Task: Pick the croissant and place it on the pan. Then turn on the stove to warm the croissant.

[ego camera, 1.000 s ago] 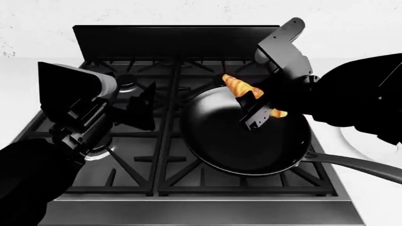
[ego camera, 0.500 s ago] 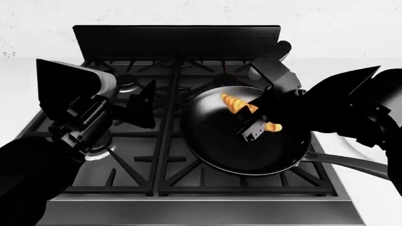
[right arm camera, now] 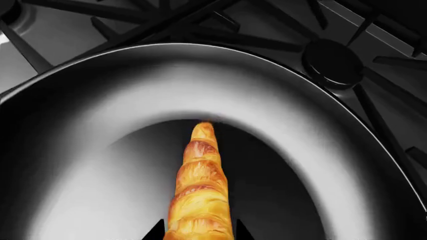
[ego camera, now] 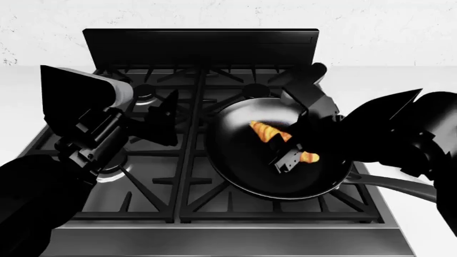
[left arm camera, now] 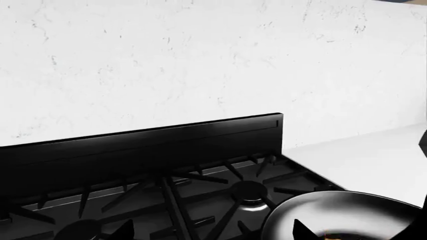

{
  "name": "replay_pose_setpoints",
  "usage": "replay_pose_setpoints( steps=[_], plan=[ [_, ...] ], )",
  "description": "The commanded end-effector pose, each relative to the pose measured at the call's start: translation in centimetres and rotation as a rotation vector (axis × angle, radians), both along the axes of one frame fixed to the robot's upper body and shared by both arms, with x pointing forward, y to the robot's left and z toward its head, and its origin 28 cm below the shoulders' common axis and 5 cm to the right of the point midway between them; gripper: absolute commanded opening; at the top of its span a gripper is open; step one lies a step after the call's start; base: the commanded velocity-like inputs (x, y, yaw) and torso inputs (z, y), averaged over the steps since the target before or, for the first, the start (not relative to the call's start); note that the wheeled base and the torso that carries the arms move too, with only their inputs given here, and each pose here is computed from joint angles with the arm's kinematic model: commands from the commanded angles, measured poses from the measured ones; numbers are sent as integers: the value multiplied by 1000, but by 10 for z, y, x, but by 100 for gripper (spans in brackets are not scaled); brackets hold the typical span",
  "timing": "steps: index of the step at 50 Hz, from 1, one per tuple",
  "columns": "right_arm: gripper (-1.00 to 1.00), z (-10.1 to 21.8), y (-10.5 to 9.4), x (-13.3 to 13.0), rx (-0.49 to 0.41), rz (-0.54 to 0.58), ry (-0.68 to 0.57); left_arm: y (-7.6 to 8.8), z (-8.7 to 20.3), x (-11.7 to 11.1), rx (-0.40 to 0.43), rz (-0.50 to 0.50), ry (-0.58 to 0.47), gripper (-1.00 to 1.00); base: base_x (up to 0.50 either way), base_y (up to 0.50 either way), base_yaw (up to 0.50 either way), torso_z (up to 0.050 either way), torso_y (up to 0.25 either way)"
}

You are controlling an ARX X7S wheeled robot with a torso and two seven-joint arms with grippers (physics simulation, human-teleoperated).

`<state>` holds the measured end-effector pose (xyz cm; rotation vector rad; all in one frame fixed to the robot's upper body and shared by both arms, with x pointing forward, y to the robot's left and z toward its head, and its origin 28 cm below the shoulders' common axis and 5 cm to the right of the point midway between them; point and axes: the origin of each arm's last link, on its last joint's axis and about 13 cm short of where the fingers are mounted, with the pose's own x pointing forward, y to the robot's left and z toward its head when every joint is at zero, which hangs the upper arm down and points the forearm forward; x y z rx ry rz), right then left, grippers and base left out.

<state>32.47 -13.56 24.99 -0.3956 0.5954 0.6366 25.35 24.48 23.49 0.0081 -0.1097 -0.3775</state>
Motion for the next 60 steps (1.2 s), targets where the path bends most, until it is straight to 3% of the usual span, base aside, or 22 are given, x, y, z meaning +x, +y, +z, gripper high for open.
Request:
replay_pose_setpoints(
  steps=[1,2,19,35,46,52,60],
  plan=[
    [-100,-1,0,0,-1,7,5,-1,1,-1,2,-3,-1,100,0,0,0,0,0],
    [100,-1,0,0,-2,7,5,-1,1,-1,1,-3,-2,100,0,0,0,0,0],
    [100,11,3,-6,-4,15,-47,1,1,-3,-5,-4,-4,100,0,0,0,0,0],
    [100,33,10,-47,7,3,-196,4,-1,-11,-21,-9,-21,100,0,0,0,0,0],
    [100,33,20,-90,119,-266,-500,5,-5,-33,-49,-5,-53,100,0,0,0,0,0],
    [100,28,29,-110,205,-378,-578,3,-10,-41,-62,-29,-33,100,0,0,0,0,0],
    [100,24,35,-126,328,-432,-608,1,-12,-51,-95,-36,-23,100,0,0,0,0,0]
  ],
)
